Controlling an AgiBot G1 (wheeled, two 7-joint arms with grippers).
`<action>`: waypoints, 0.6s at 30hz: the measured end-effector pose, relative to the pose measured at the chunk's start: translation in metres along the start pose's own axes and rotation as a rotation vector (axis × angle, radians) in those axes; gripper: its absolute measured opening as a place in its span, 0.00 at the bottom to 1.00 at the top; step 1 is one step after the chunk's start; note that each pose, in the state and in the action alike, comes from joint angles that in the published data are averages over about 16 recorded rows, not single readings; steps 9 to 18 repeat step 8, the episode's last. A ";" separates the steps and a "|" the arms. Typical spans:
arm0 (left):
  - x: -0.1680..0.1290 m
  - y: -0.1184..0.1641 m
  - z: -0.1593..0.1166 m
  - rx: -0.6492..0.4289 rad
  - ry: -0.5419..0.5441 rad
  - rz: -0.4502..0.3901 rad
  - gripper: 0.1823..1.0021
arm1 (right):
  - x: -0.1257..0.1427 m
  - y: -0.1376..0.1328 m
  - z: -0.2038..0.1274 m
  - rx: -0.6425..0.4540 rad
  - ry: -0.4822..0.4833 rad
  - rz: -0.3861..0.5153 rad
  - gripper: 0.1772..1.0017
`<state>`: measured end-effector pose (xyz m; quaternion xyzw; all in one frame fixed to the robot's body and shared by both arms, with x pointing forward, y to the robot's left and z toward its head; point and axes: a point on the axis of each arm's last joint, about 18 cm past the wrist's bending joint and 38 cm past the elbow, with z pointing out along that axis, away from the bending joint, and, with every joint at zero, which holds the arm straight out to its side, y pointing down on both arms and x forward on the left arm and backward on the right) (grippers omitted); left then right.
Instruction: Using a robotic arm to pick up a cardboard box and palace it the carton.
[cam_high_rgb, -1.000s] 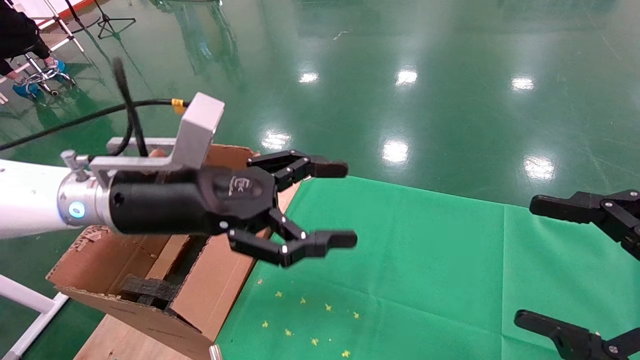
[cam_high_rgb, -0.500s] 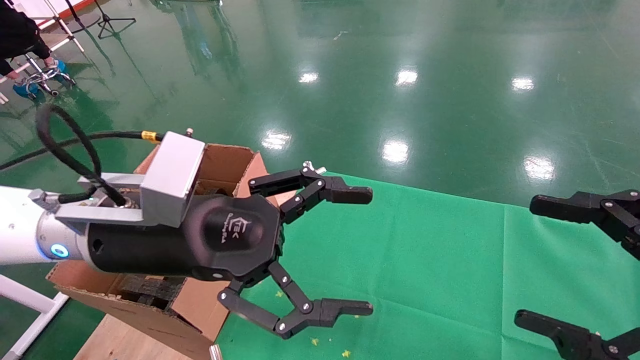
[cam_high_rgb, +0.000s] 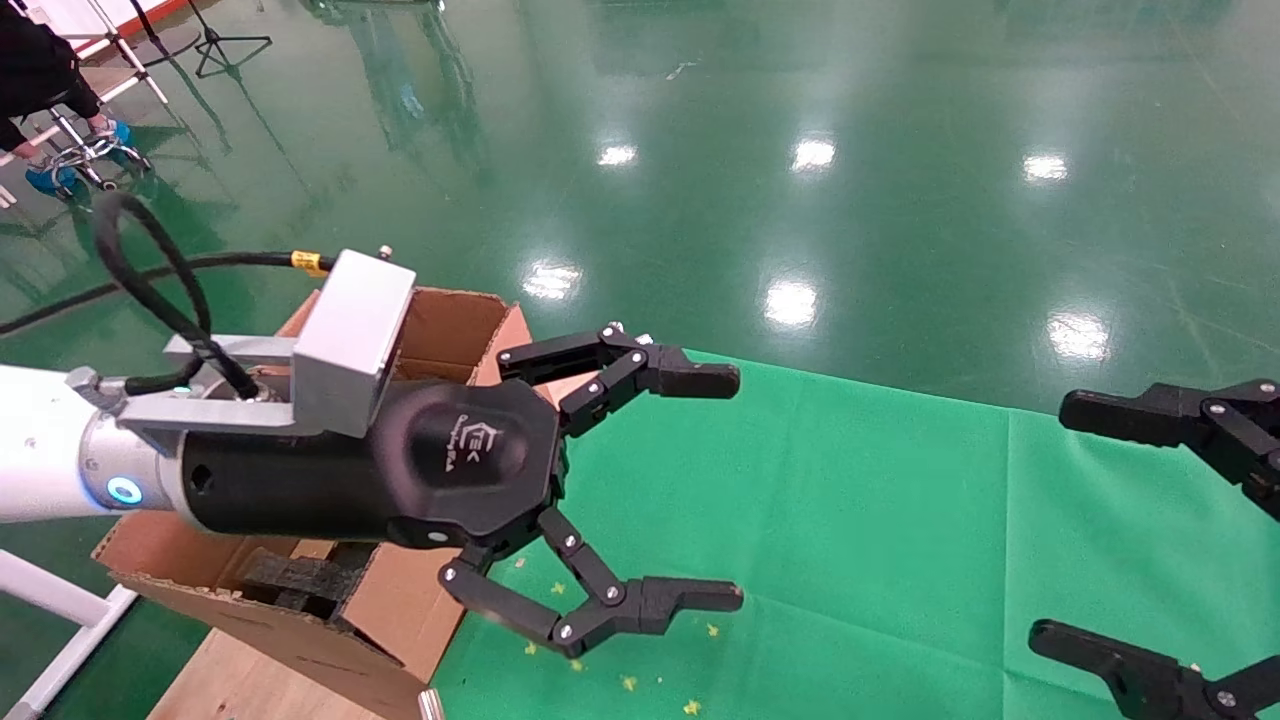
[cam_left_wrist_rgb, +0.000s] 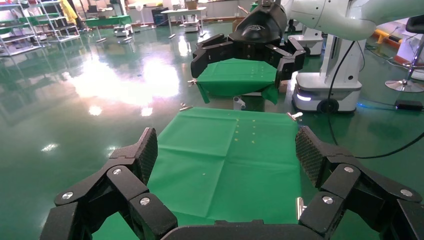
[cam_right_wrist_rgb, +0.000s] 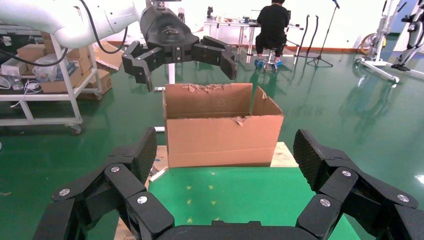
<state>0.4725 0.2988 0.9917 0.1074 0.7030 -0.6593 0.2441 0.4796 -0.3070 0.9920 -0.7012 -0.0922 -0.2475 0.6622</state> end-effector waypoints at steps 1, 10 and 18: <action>0.000 0.000 0.000 0.000 -0.001 -0.001 1.00 | 0.000 0.000 0.000 0.000 0.000 0.000 1.00; -0.001 0.000 0.000 -0.002 -0.002 -0.004 1.00 | 0.000 0.000 0.000 0.000 0.000 0.000 1.00; -0.001 0.000 0.000 -0.002 -0.002 -0.004 1.00 | 0.000 0.000 0.000 0.000 0.000 0.000 1.00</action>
